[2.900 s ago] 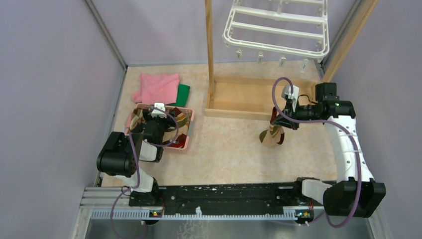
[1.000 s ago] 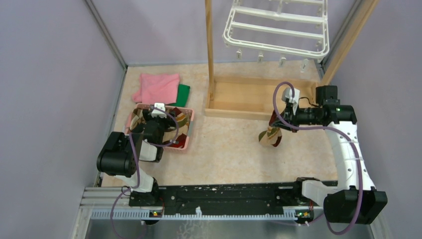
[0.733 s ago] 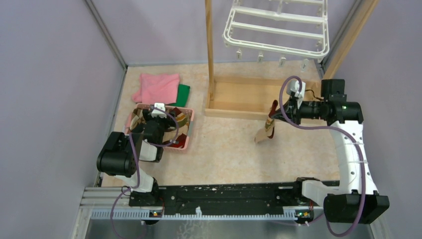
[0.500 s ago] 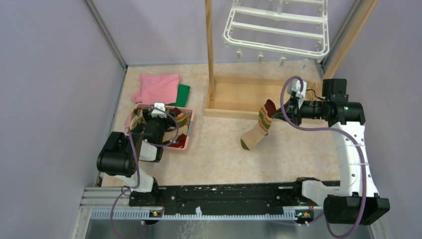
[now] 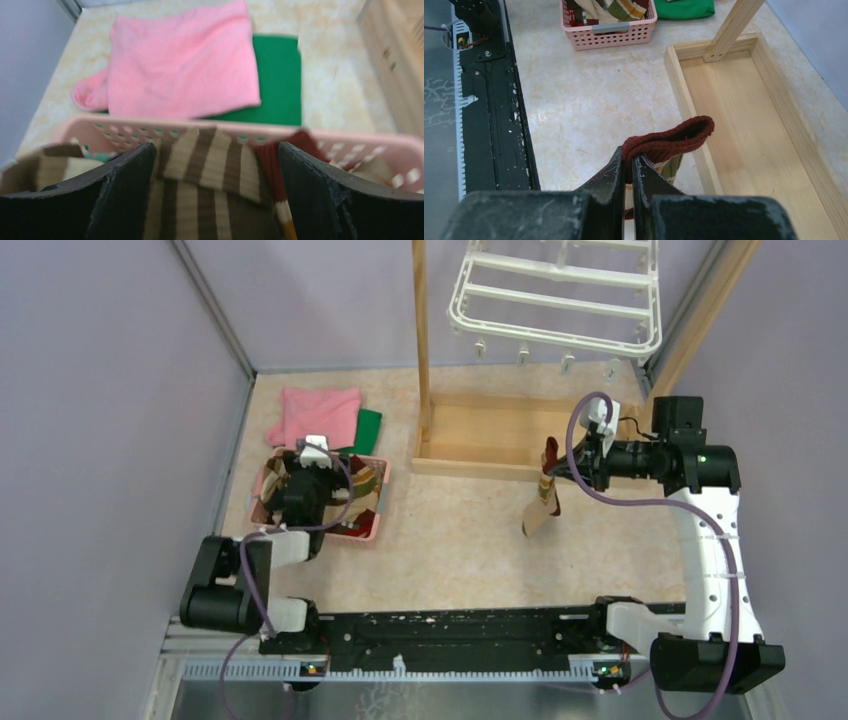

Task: Clip the socks to the hanger
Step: Adjust the sock.

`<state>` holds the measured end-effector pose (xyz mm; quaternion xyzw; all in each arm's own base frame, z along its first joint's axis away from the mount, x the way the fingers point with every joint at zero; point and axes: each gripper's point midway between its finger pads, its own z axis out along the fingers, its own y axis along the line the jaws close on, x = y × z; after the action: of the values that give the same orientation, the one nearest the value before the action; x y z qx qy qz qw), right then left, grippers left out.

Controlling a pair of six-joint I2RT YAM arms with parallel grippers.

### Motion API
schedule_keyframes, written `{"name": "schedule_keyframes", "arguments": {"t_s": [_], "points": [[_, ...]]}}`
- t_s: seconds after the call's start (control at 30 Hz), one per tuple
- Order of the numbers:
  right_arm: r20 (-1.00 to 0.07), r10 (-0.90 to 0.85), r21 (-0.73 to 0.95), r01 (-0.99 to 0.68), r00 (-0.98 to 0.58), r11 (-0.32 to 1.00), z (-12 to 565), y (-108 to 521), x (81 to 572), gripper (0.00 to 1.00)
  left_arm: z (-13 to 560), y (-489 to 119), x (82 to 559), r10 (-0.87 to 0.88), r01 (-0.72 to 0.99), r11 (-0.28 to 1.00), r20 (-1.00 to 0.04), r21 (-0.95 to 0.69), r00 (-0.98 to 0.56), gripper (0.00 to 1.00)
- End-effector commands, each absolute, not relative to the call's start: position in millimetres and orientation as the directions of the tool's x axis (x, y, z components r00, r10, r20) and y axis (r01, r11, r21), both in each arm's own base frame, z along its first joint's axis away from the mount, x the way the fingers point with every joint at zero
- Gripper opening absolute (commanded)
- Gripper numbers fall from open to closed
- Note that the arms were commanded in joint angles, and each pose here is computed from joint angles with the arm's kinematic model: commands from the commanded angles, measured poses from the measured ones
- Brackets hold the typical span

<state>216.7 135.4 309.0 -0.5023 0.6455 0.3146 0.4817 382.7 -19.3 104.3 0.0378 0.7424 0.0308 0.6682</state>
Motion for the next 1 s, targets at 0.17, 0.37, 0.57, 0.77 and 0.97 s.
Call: {"name": "schedule_keyframes", "arguments": {"t_s": [0.17, 0.37, 0.57, 0.77, 0.97], "points": [[-0.944, -0.329, -0.115, -0.953, 0.017, 0.281, 325, 140, 205, 0.00, 188, -52, 362, -0.130, 0.085, 0.986, -0.976, -0.147, -0.174, 0.99], [-0.922, -0.386, -0.143, -0.953, 0.029, 0.268, 323, 135, 194, 0.00, 236, -99, 342, -0.264, 0.320, 0.897, -0.951, -0.304, -0.164, 0.99], [-0.894, -0.446, -0.174, -0.951, 0.044, 0.254, 314, 128, 187, 0.00, 285, -112, 315, -0.427, 0.412, 0.806, -0.900, -0.425, -0.092, 0.99], [-0.873, -0.466, -0.246, -0.954, 0.141, 0.172, 311, 129, 177, 0.01, 320, -187, 242, -0.378, 0.850, 0.432, -0.916, -0.303, -0.134, 0.95], [-0.864, -0.428, -0.281, -0.959, 0.266, -0.028, 307, 154, 150, 0.00, 297, -294, 173, -0.181, 0.987, 0.132, -0.977, 0.088, 0.111, 0.93]]}}
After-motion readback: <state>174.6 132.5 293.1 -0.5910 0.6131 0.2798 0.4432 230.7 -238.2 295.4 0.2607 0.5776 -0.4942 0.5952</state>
